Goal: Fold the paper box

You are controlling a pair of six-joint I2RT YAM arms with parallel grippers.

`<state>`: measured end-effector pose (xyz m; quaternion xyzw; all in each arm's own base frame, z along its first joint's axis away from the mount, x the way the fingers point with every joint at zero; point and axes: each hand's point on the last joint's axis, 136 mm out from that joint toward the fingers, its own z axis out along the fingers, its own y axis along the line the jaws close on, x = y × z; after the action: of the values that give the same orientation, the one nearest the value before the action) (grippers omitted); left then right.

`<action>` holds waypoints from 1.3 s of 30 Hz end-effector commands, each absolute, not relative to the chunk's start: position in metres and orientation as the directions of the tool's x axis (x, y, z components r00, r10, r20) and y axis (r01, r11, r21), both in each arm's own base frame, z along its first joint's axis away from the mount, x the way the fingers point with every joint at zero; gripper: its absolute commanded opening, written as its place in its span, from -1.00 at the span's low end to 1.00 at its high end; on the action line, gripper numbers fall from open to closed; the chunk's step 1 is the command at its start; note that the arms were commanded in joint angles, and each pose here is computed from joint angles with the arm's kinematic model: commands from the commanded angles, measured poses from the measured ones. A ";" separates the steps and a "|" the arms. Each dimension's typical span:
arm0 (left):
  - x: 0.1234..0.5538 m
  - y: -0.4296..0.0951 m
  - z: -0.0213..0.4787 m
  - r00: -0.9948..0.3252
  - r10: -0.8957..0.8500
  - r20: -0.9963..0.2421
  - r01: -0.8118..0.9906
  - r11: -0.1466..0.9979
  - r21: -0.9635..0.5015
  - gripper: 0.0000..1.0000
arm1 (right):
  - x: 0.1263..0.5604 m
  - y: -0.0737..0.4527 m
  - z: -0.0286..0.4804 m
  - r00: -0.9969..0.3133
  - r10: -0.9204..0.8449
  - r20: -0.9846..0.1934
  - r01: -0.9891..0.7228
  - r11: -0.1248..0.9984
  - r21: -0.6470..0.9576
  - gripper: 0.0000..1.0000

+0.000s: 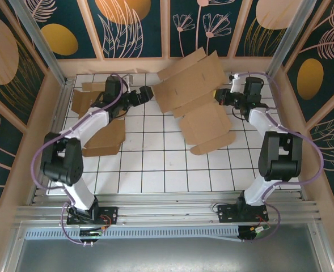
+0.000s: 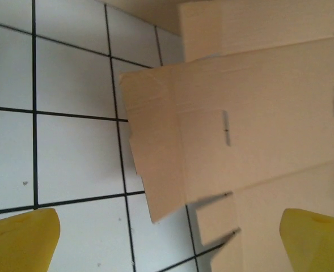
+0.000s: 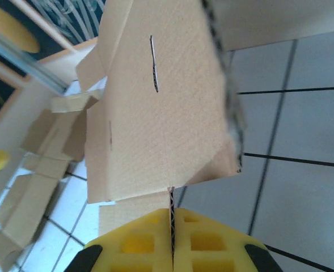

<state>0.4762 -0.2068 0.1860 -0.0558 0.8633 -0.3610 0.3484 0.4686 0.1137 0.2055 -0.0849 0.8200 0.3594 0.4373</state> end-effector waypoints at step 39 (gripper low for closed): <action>0.534 -0.274 0.168 -0.737 -0.375 -0.562 0.591 0.045 -0.806 0.98 | 0.424 0.178 0.323 -0.607 0.338 -0.719 -0.682 0.243 0.690 -1.00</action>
<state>0.5390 -0.2682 0.1275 0.0315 0.6701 -0.6767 0.3033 0.4322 0.1696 0.3047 -0.1019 0.6911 0.5816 0.4168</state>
